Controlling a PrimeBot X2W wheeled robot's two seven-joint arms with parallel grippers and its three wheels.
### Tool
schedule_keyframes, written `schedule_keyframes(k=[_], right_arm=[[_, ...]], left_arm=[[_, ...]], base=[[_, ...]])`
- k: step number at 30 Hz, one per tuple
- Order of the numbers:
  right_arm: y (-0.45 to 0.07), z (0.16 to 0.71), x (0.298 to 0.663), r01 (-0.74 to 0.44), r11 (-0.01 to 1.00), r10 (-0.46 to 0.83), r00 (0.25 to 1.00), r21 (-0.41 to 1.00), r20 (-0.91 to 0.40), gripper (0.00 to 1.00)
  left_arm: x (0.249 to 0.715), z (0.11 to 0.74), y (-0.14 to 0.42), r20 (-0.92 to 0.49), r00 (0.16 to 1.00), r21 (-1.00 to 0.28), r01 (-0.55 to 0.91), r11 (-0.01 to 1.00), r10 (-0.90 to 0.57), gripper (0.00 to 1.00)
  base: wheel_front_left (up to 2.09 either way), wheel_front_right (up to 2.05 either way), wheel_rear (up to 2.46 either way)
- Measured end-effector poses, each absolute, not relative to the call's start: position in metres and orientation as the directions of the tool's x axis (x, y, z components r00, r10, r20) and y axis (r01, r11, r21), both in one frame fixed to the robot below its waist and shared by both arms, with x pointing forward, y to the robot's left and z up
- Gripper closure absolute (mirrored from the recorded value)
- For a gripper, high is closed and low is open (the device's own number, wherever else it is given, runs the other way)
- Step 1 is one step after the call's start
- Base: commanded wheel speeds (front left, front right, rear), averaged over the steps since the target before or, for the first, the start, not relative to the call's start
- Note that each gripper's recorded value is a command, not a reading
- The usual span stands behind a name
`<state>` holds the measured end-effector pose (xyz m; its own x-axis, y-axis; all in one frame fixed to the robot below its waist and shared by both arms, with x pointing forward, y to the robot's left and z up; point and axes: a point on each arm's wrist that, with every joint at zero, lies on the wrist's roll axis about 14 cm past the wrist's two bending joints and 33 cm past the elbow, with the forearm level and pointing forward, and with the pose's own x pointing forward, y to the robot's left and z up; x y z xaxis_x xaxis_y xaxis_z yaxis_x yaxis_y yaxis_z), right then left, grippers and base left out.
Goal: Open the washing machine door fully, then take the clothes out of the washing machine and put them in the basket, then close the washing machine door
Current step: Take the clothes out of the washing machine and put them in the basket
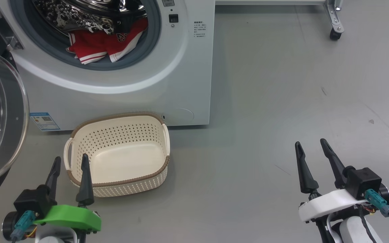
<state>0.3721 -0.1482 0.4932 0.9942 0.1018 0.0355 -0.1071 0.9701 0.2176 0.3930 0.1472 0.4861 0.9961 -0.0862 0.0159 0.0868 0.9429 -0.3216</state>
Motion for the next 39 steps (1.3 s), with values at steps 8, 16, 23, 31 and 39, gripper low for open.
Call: schedule_keyframes(k=[8,16,23,31,39], right_arm=[[-0.1477,0.4925,0.3727,-0.106,0.970,0.102,0.994,0.220,0.034,0.00],[-0.1468,0.4918,0.3736,-0.109,0.969,0.104,0.994,0.220,0.032,0.00],[-0.1462,0.4916,0.3740,-0.110,0.969,0.106,0.994,0.220,0.031,0.00],[-0.1466,0.4903,0.3738,-0.109,0.971,0.106,0.994,0.212,0.027,0.00],[-0.1482,0.4881,0.3742,-0.102,0.972,0.100,0.995,0.213,0.020,0.00]], left_arm=[[0.3927,0.4857,0.1481,0.015,0.996,-0.323,0.083,0.943,-0.083,0.00],[0.3926,0.4865,0.1531,0.017,0.998,-0.323,0.067,0.944,-0.065,0.00],[0.3920,0.4868,0.1533,0.019,0.998,-0.324,0.066,0.944,-0.063,0.00],[0.3923,0.4860,0.1518,0.016,0.998,-0.323,0.069,0.944,-0.067,0.00],[0.3932,0.4835,0.1498,0.010,0.997,-0.323,0.072,0.944,-0.073,0.00]], base=[[1.09,-1.09,0.00],[1.38,-1.38,0.00],[1.24,-1.24,0.00],[0.93,-0.93,0.00],[0.60,-0.60,0.00]])
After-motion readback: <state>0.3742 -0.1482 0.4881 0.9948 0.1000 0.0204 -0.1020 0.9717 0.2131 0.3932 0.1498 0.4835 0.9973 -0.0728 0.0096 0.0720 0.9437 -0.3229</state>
